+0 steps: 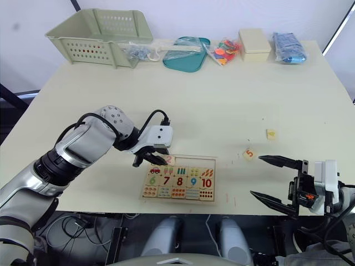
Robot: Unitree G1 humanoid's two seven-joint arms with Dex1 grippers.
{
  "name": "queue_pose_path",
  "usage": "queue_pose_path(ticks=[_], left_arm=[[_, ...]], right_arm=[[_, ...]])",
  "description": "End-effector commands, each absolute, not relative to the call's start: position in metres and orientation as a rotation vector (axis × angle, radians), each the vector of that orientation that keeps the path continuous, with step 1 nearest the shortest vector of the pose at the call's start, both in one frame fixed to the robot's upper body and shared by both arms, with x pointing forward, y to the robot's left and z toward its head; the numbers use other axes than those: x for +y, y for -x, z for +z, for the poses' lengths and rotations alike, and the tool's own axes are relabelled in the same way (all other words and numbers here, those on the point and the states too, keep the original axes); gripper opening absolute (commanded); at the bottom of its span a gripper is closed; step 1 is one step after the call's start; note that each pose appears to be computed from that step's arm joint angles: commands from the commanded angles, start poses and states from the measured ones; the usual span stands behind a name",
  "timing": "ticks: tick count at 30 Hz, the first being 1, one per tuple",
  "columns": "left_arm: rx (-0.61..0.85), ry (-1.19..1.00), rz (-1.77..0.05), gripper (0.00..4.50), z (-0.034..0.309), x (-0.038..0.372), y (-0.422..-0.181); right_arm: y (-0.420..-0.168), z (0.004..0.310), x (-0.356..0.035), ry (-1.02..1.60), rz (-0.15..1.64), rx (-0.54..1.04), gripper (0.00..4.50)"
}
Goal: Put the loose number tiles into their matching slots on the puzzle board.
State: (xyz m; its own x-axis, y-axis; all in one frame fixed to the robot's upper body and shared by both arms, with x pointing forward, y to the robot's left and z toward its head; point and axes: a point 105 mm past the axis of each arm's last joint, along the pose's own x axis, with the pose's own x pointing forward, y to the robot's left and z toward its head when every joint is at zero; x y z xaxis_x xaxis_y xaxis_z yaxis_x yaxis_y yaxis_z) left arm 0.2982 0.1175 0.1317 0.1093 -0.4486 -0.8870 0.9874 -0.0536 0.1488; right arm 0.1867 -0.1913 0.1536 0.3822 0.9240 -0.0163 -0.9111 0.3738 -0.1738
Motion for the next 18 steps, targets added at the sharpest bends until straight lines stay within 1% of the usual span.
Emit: queue_pose_path(ticks=[1, 7, 18], left_arm=[[0.712, -0.991, -1.357, 0.94, 0.1337, 0.1163, -0.2987], [0.709, -0.992, -1.365, 0.94, 0.1289, 0.11, -0.2983], [0.72, -1.001, -1.372, 0.94, 0.125, 0.1121, -0.2966]], right_arm=[[-0.1828, 0.1648, -0.1896, 0.199, 1.181, -0.142, 4.5], [-0.1827, 0.1647, -0.1892, 0.196, 1.181, -0.141, 4.5], [-0.1826, 0.165, -0.1883, 0.194, 1.178, -0.142, 4.5]])
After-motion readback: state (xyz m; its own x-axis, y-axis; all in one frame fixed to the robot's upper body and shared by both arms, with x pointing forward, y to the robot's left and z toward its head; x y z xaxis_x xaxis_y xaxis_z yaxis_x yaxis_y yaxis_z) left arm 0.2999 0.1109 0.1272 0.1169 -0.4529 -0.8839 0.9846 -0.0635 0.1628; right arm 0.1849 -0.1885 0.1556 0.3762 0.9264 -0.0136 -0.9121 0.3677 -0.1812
